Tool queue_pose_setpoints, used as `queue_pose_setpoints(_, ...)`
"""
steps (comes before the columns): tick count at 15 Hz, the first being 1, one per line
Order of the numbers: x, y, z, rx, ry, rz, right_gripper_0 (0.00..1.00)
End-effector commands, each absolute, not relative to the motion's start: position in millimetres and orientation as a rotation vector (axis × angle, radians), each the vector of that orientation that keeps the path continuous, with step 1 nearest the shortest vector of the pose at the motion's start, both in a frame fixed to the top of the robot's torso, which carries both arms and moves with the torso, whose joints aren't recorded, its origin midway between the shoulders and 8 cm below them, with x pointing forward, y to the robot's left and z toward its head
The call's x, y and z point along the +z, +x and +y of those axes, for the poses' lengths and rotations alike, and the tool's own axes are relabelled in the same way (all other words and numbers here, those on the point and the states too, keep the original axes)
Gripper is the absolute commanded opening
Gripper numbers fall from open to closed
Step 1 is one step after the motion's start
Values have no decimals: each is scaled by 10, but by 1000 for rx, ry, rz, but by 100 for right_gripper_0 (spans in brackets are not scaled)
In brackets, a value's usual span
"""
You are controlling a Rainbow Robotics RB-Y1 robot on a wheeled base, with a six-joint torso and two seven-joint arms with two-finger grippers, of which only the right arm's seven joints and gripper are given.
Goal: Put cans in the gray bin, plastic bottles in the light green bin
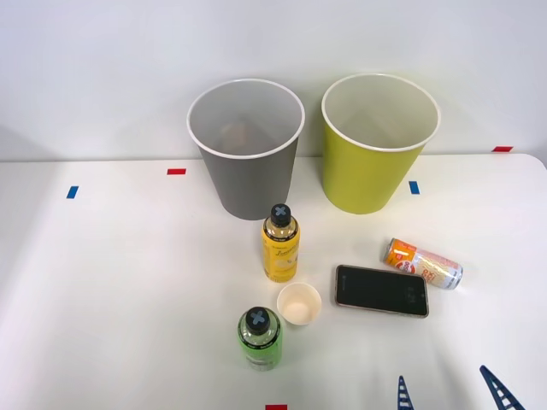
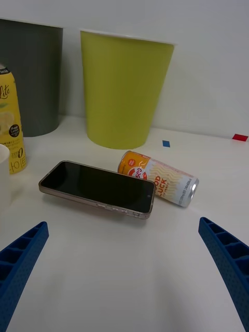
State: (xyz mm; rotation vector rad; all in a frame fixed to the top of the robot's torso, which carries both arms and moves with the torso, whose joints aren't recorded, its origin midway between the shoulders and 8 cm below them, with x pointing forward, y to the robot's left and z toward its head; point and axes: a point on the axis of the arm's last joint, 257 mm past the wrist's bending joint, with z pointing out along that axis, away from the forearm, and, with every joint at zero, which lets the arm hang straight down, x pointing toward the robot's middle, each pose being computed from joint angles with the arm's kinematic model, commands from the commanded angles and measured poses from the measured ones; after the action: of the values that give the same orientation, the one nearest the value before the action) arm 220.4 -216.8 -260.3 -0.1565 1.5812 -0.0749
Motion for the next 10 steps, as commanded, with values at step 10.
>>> queue_pose_setpoints(10,-2982,1947,-1993,-54,-236,1665,100)
